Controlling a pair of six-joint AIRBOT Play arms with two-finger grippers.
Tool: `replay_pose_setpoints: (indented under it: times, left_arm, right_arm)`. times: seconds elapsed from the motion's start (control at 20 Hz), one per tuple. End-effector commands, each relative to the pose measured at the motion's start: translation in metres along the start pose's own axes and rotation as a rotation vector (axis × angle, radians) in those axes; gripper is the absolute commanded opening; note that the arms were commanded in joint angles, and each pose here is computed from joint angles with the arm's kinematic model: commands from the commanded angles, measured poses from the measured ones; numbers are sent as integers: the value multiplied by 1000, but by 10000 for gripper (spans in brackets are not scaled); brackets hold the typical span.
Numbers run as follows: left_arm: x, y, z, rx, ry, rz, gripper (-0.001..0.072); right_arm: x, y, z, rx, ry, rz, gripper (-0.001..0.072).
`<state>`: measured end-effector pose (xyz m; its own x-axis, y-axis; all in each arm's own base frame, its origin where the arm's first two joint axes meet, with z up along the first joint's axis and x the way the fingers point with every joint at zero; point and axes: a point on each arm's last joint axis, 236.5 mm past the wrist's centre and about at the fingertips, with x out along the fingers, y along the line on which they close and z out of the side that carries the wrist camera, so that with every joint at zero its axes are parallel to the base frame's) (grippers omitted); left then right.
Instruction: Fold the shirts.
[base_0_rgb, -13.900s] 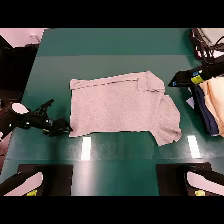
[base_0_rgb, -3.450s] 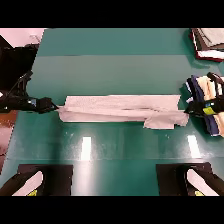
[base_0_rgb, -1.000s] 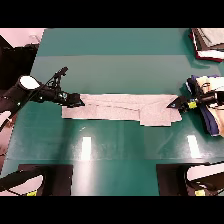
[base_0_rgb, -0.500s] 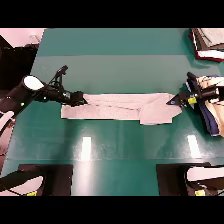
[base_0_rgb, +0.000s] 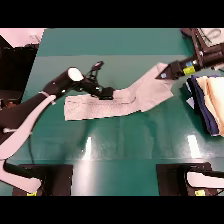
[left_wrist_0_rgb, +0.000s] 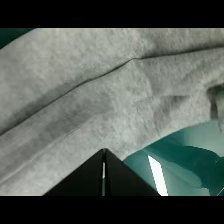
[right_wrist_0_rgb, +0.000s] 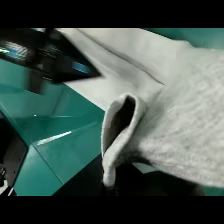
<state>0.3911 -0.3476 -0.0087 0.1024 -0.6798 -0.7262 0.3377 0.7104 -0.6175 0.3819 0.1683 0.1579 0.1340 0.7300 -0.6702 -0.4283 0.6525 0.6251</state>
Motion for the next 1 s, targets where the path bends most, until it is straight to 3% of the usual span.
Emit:
replay_pose_setpoints:
  times: [0.0, 0.35, 0.6, 0.95]
  left_arm:
    - [46, -16, 6, 52, 44, -22, 22]
    - [50, 7, -3, 103, 97, 56, 22]
    - [27, 42, -10, 63, 171, 96, 21]
    - [-118, 88, 44, 98, -36, 288, 22]
  right_arm:
    - [9, 72, 20, -112, 6, 39, 6]
    - [43, 135, 43, -240, 25, 104, 7]
    - [72, 124, 31, -192, 83, 116, 7]
    - [85, 124, 23, -198, 110, 118, 7]
